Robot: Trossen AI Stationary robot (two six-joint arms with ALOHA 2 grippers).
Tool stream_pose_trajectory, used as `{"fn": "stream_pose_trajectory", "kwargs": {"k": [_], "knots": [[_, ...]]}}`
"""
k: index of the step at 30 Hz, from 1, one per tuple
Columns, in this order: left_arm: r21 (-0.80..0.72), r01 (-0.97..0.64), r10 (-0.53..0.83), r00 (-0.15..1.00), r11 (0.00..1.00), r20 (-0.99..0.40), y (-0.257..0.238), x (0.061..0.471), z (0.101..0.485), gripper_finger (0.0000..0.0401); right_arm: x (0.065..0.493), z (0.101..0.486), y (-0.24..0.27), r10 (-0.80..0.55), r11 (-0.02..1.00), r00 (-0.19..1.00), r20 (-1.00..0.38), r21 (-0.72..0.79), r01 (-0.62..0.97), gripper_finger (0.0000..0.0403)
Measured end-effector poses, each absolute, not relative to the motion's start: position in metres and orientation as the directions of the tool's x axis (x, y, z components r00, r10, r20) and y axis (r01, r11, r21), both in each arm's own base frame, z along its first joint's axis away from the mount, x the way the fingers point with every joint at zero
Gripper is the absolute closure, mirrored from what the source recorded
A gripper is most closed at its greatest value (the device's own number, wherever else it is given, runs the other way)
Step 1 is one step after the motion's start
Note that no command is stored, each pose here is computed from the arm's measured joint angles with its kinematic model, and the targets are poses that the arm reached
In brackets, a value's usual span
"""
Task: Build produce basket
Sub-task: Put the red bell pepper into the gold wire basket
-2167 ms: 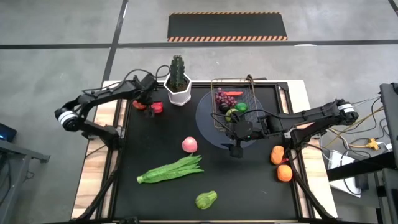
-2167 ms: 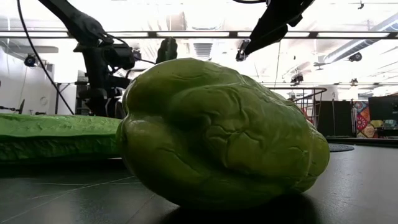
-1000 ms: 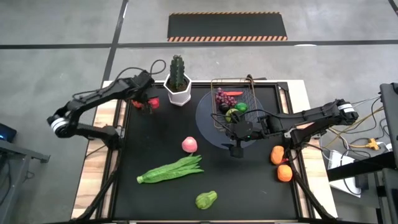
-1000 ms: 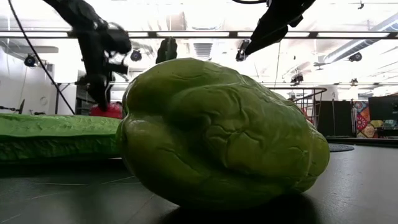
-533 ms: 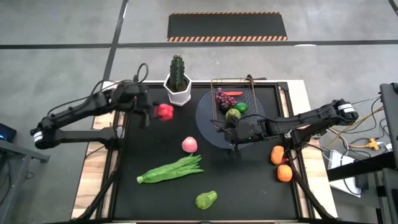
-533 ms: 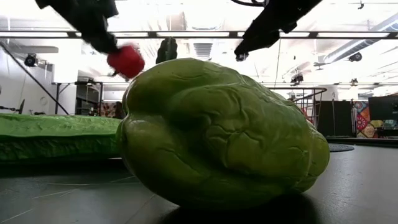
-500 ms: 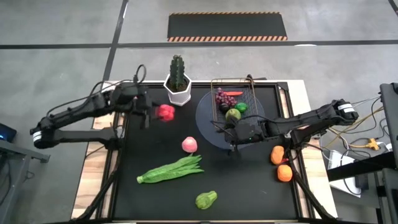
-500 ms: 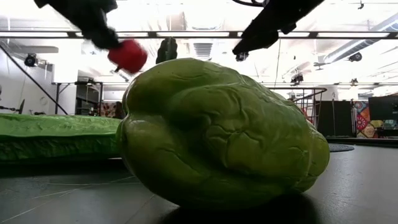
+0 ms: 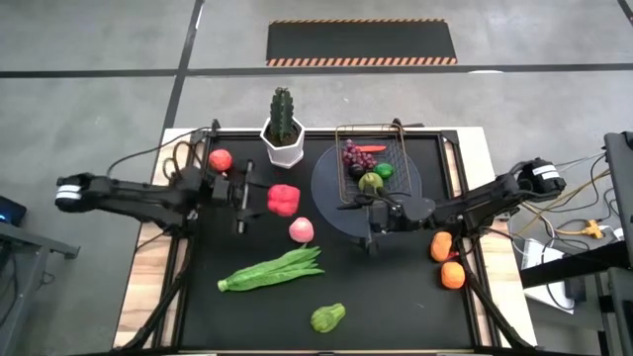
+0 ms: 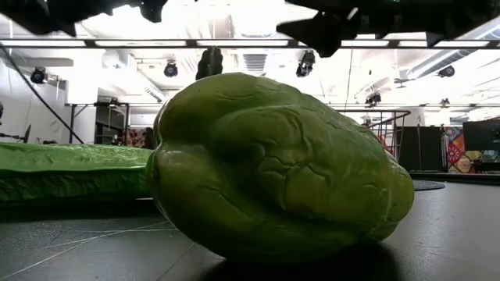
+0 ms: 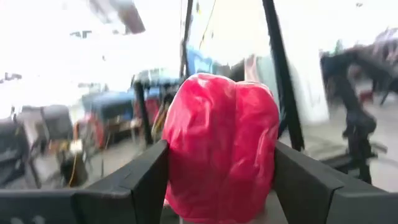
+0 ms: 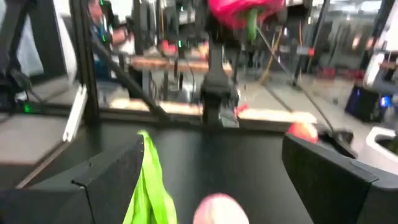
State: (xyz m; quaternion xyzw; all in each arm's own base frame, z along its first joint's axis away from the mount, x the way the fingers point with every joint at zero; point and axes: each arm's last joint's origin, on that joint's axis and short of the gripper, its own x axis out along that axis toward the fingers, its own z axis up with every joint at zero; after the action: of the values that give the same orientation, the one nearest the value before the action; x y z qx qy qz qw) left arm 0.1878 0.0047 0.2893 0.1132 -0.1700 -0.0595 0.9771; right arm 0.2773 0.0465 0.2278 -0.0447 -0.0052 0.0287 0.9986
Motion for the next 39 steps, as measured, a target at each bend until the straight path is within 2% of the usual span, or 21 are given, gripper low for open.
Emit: {"fn": "stream_pose_trajectory", "kwargs": {"k": [3, 9, 15, 22, 25, 33, 39], "knots": [[0.241, 0.087, -0.186, 0.886, 0.967, 0.424, -0.001, 0.198, 0.274, 0.0173, 0.276, 0.223, 0.049, 0.070, 0.992, 0.997, 0.041, -0.104, -0.065, 0.0039], [0.248, 0.094, -0.218, 0.814, 0.964, 0.539, -0.009, 0.224, 0.251, 0.0170, 0.286, 0.220, 0.052, 0.062, 0.985, 0.991, 0.120, -0.167, -0.041, 0.0039], [0.215, 0.132, -0.228, 0.824, 0.968, 0.519, -0.012, 0.259, 0.242, 0.0169, 0.303, 0.225, 0.053, -0.051, 0.971, 0.984, 0.173, -0.221, 0.089, 0.0039], [0.210, 0.181, -0.266, 0.813, 0.961, 0.517, -0.020, 0.287, 0.243, 0.0169, 0.314, 0.229, 0.055, -0.054, 0.955, 0.982, 0.182, -0.278, 0.104, 0.0045], [0.220, 0.194, -0.283, 0.803, 0.956, 0.524, -0.022, 0.291, 0.245, 0.0168, 0.313, 0.229, 0.054, -0.055, 0.954, 0.983, 0.176, -0.280, 0.104, 0.0074], [0.212, 0.184, -0.269, 0.822, 0.960, 0.502, -0.020, 0.289, 0.240, 0.0168, 0.311, 0.233, 0.054, -0.038, 0.956, 0.981, 0.189, -0.280, 0.090, 0.0198], [0.210, 0.180, -0.263, 0.829, 0.961, 0.493, -0.020, 0.289, 0.238, 0.0168, 0.311, 0.233, 0.055, -0.036, 0.956, 0.981, 0.190, -0.279, 0.089, 0.0262]]}}
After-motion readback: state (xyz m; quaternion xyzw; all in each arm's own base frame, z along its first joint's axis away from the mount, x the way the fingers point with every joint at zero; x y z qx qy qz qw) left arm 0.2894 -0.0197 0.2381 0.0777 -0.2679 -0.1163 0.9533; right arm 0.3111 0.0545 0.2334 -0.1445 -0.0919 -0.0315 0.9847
